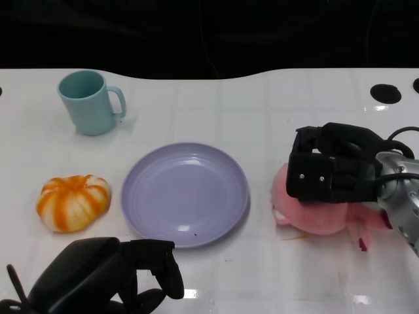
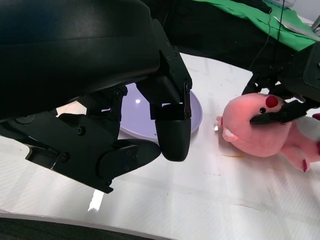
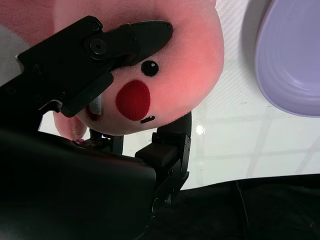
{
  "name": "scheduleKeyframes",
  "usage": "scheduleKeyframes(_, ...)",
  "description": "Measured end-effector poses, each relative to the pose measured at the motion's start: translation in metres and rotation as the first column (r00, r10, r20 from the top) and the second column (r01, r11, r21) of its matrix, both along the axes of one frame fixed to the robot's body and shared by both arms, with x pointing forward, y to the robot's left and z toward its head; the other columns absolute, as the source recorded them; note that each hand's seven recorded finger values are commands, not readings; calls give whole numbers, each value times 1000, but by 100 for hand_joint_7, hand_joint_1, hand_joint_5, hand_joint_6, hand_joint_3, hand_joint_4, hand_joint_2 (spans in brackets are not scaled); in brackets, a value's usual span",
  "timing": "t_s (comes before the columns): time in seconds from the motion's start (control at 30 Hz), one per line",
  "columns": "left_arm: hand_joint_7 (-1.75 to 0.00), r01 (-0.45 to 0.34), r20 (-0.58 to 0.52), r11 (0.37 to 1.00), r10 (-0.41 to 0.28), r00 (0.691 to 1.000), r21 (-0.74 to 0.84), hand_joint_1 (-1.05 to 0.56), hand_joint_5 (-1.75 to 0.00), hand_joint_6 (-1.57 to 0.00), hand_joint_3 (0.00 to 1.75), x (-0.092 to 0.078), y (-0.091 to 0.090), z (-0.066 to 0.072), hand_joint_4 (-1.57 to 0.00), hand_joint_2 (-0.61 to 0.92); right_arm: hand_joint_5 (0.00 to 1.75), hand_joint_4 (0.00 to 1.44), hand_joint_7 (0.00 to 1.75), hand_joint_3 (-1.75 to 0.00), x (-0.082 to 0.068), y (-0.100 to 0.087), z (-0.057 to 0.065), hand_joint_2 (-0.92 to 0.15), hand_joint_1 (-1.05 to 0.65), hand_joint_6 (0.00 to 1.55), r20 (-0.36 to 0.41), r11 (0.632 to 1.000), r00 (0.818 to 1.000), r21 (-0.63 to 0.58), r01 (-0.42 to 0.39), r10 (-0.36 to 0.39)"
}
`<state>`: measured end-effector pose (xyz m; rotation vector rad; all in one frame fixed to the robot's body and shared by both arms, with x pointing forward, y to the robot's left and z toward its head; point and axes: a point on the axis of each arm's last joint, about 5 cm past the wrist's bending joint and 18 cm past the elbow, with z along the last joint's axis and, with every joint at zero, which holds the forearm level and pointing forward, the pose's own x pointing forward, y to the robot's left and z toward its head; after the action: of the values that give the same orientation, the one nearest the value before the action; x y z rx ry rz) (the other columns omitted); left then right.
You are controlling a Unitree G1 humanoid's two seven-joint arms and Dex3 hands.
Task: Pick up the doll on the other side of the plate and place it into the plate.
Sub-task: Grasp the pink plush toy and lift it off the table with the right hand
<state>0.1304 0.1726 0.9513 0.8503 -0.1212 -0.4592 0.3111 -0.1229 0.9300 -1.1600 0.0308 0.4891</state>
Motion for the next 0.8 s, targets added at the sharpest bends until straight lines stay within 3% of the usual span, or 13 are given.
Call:
scheduleKeyframes(0.03,-108,0,0,1000,0,1000,0,-21,-145,-76,77,0,0,0,-71,69,175,82,107,-46,-1,0,-1,-83,-24,82,15,1000,1000,7,-3,3)
scheduleKeyframes(0.07,-108,0,0,1000,0,1000,0,-21,-145,-76,77,0,0,0,-71,69,175,83,106,-47,-2,0,-2,-81,-23,86,35,1000,999,17,-8,7)
scheduleKeyframes(0.17,-108,1,1,1000,-1,1000,1,-21,-146,-76,76,0,0,0,-71,69,175,90,138,-55,-6,0,-5,-75,-22,78,94,999,995,44,-28,24)
scheduleKeyframes(0.2,-109,1,2,1000,-1,1000,1,-21,-146,-76,76,1,0,0,-70,69,175,91,148,-72,-6,-1,-6,-67,-22,76,109,998,994,51,-36,30)
scheduleKeyframes(0.33,-109,2,5,1000,-2,1000,0,-20,-147,-75,75,1,0,1,-70,70,175,93,172,-103,-8,-6,-3,-51,-21,72,151,995,988,86,-41,28)
scheduleKeyframes(0.57,-109,3,2,1000,-3,1000,1,-20,-147,-75,75,3,-1,0,-70,69,175,94,175,-124,-8,-11,6,-43,-19,73,242,984,970,165,-73,32)
scheduleKeyframes(0.8,-109,3,-15,1000,-3,1000,5,-20,-148,-76,74,3,0,-4,-70,70,175,94,175,-132,-9,-7,11,-34,-17,74,295,973,954,196,-118,56)
